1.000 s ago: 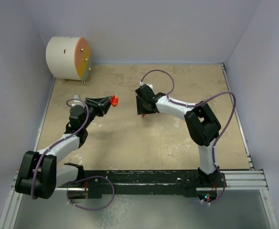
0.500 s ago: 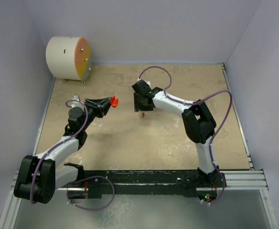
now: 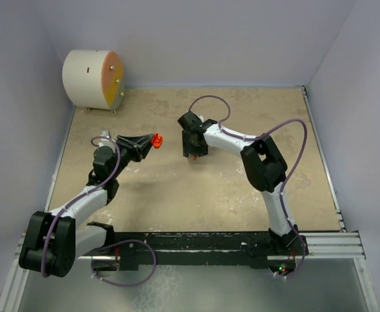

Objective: Insert the wireless bluetooth earbuds into the charging case
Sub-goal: Pick up the earbud from the center of the board.

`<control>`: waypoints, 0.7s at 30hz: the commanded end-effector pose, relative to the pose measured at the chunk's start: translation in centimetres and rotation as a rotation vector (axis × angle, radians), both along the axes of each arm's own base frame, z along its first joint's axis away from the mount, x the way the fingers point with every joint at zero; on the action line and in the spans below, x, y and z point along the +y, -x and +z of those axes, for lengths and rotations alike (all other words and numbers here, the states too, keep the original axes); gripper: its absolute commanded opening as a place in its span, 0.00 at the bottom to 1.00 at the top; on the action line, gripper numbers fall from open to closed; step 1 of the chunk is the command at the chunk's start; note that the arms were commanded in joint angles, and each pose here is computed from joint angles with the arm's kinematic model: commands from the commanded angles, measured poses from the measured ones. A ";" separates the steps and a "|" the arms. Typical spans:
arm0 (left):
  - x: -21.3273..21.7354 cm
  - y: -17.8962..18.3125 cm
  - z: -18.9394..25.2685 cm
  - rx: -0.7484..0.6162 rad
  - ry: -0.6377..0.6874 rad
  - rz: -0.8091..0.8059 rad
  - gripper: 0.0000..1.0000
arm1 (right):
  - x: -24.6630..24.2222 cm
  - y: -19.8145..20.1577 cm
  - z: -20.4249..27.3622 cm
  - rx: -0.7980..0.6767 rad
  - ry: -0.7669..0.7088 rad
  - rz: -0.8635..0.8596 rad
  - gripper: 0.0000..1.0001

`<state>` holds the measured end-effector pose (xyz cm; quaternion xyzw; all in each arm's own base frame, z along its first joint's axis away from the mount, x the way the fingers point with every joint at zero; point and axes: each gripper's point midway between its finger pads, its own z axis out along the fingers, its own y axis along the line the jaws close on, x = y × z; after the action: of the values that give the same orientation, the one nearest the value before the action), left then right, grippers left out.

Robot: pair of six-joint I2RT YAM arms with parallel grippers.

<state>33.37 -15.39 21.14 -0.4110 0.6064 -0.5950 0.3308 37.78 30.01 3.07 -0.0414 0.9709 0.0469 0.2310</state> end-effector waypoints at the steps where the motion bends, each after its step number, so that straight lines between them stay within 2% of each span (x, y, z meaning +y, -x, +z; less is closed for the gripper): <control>1: -0.2 0.0 1.8 -0.072 0.003 -0.023 0.00 | 0.7 0.2 0.5 0.024 -0.033 0.009 0.55; 21: -0.7 0.1 2.1 -0.067 0.033 -0.057 0.00 | -0.5 0.7 -1.4 0.107 0.046 -0.013 0.52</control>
<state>33.05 -15.97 20.78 -0.4024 0.6156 -0.6002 0.3145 37.85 30.60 2.35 -0.0449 0.9764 0.0515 0.2051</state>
